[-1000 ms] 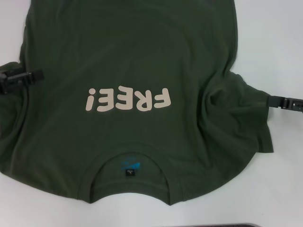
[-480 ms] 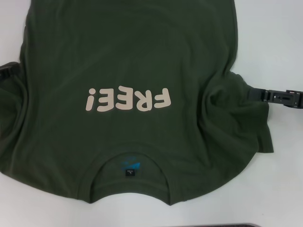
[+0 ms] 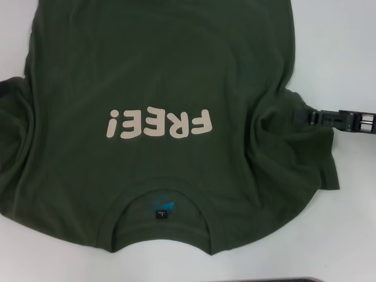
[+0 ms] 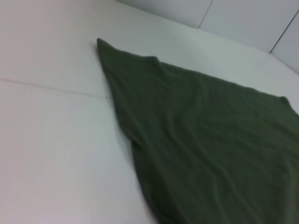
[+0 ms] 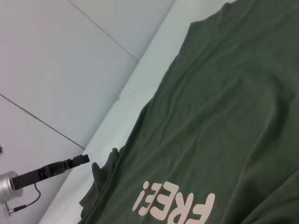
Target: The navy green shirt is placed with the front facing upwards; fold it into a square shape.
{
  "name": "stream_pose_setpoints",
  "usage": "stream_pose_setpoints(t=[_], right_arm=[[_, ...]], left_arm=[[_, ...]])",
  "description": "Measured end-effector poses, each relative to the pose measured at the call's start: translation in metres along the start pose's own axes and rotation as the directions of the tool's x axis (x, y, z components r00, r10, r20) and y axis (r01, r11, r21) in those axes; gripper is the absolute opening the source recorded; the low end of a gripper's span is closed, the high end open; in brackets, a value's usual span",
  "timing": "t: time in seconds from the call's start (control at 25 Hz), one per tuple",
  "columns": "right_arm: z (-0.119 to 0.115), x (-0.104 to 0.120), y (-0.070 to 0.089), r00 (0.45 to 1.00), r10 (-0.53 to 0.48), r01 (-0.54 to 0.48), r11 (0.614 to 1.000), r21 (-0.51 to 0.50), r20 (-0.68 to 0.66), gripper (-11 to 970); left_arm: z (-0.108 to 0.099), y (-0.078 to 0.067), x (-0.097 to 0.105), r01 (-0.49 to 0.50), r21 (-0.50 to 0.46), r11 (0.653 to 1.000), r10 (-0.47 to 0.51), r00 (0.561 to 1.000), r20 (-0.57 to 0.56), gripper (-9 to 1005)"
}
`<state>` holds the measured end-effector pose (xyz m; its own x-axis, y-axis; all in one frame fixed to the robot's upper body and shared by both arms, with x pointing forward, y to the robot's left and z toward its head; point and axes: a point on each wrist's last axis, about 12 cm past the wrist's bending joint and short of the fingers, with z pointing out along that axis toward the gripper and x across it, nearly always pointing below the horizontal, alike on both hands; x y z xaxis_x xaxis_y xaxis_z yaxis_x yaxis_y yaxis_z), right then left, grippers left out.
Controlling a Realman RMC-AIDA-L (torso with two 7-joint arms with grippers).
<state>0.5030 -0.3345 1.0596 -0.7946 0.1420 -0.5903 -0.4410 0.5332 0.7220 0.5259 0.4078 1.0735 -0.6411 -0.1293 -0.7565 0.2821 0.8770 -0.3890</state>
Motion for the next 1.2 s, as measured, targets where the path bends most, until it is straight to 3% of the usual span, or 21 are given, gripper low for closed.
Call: stream_pose_setpoints(t=[0.24,0.44,0.8,1.2], right_arm=[[0.001,-0.001,-0.001,1.000,0.001,-0.001,1.000,0.005,0.001,848],[0.000,-0.001,-0.001,1.000,0.005,-0.006,1.000,0.007,0.003,931],[-0.003,0.004,-0.003,0.999,0.027,-0.027,1.000,0.014,0.020,931],[-0.004,0.005,-0.004,0.999,0.042,-0.043,0.999,0.021,0.025,931]], left_arm=[[-0.001,0.001,0.002,0.002,-0.009,1.000,-0.002,1.000,-0.024,873],[-0.003,0.004,0.000,-0.010,-0.034,0.999,0.009,1.000,-0.028,874],[0.000,0.010,-0.002,-0.041,-0.098,0.994,0.036,0.998,-0.052,874],[0.009,0.008,0.003,-0.068,-0.107,0.992,0.058,0.994,-0.090,873]])
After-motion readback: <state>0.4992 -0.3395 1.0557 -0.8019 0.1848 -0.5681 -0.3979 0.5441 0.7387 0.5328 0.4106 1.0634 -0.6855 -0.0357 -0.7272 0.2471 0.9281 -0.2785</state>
